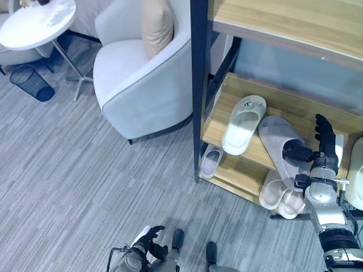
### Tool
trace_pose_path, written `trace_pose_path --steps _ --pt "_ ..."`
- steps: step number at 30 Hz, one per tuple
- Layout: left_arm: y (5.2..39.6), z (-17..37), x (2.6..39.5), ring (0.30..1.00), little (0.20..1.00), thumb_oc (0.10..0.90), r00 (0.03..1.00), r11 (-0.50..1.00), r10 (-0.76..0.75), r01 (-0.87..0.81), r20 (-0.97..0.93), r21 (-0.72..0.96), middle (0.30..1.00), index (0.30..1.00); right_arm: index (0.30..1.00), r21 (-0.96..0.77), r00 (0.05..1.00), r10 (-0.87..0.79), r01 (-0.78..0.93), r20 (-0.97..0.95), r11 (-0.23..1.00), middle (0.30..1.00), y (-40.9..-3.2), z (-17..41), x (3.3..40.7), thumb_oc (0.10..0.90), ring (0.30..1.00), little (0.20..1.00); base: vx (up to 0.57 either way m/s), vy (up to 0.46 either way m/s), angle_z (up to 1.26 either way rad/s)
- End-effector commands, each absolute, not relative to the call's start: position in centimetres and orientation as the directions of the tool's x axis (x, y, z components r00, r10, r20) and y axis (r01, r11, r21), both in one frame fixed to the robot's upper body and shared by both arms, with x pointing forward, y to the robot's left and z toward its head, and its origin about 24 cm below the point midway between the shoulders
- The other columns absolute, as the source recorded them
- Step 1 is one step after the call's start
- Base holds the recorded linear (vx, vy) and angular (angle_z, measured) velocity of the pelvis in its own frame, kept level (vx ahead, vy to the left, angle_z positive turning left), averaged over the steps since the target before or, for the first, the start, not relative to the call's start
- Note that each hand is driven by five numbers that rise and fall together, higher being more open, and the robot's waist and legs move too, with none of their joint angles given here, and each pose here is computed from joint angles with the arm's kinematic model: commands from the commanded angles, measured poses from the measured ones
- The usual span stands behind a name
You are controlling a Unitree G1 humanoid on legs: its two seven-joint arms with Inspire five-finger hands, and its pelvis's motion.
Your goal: Arrange the slippers neatly on the shoe rack.
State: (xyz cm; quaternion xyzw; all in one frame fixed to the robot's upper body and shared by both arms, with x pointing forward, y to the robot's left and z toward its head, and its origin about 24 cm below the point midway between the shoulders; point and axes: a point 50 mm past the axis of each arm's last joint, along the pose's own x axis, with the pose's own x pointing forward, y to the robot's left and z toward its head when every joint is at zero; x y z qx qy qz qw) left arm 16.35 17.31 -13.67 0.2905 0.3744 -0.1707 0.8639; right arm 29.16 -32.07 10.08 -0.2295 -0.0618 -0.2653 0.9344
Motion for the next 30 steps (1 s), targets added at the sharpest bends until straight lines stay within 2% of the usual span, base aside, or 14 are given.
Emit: trace_pose_path --steps 1,4,6,7,8,13,20,27,30 --pt "14.7 -15.0 14.2 0.9 0.9 0.8 0.576 0.732 -0.154 0.613 -0.803 0.299 0.9 0.9 0.9 -0.375 0.773 -0.409 0.606 0.484 0.701 0.9 -33.6 16.9 29.6 0.8 0.9 0.9 0.0 0.0 0.0" --pt "14.9 -14.8 14.5 0.9 0.9 0.8 0.588 0.736 -0.15 0.603 -0.795 0.307 0.9 0.9 0.9 -0.409 0.782 -0.417 0.607 0.464 0.682 0.9 -34.3 16.4 29.2 0.8 0.9 0.9 0.0 0.0 0.0" --pt "15.1 -14.8 14.7 0.9 0.9 0.8 0.592 0.738 -0.143 0.598 -0.793 0.313 0.9 0.9 0.545 -0.42 0.79 -0.427 0.602 0.441 0.679 0.545 -34.7 15.9 29.0 0.563 0.545 0.545 0.0 0.0 0.0" --pt "15.2 -14.8 14.7 0.9 0.9 0.8 0.592 0.738 -0.14 0.597 -0.794 0.315 0.9 0.9 0.465 -0.43 0.796 -0.427 0.596 0.429 0.678 0.465 -34.9 15.7 28.9 0.51 0.465 0.465 0.0 0.0 0.0" --pt "15.3 -14.8 14.8 0.9 0.9 0.8 0.592 0.74 -0.136 0.594 -0.794 0.315 0.9 0.9 0.3 -0.445 0.804 -0.427 0.588 0.413 0.675 0.3 -35.1 15.3 28.7 0.4 0.3 0.3 0.0 0.0 0.0" --pt "15.6 -14.9 14.5 0.9 0.9 0.8 0.581 0.741 -0.129 0.595 -0.804 0.311 0.9 0.9 0.3 -0.508 0.836 -0.42 0.548 0.353 0.665 0.3 -35.7 13.7 27.6 0.4 0.3 0.3 0.0 0.0 0.0" --pt "16.1 -15.2 13.7 0.9 0.9 0.8 0.55 0.727 -0.121 0.615 -0.826 0.303 0.9 0.9 0.3 -0.475 0.828 -0.427 0.559 0.364 0.68 0.3 -35.2 13.0 26.7 0.4 0.3 0.3 0.0 0.0 0.0" --pt "16.2 -15.4 13.5 0.9 0.9 0.8 0.539 0.73 -0.101 0.611 -0.836 0.306 0.9 0.9 0.3 -0.29 0.804 -0.458 0.573 0.378 0.766 0.3 -33.2 11.8 25.8 0.4 0.3 0.3 -0.02 0.034 -0.06" --pt "16.4 -15.4 13.7 0.9 0.9 0.8 0.549 0.746 -0.088 0.589 -0.831 0.31 0.9 0.9 0.3 -0.134 0.831 -0.435 0.503 0.346 0.854 0.3 -31.0 10.3 25.2 0.4 0.3 0.3 -0.01 0.043 -0.12"
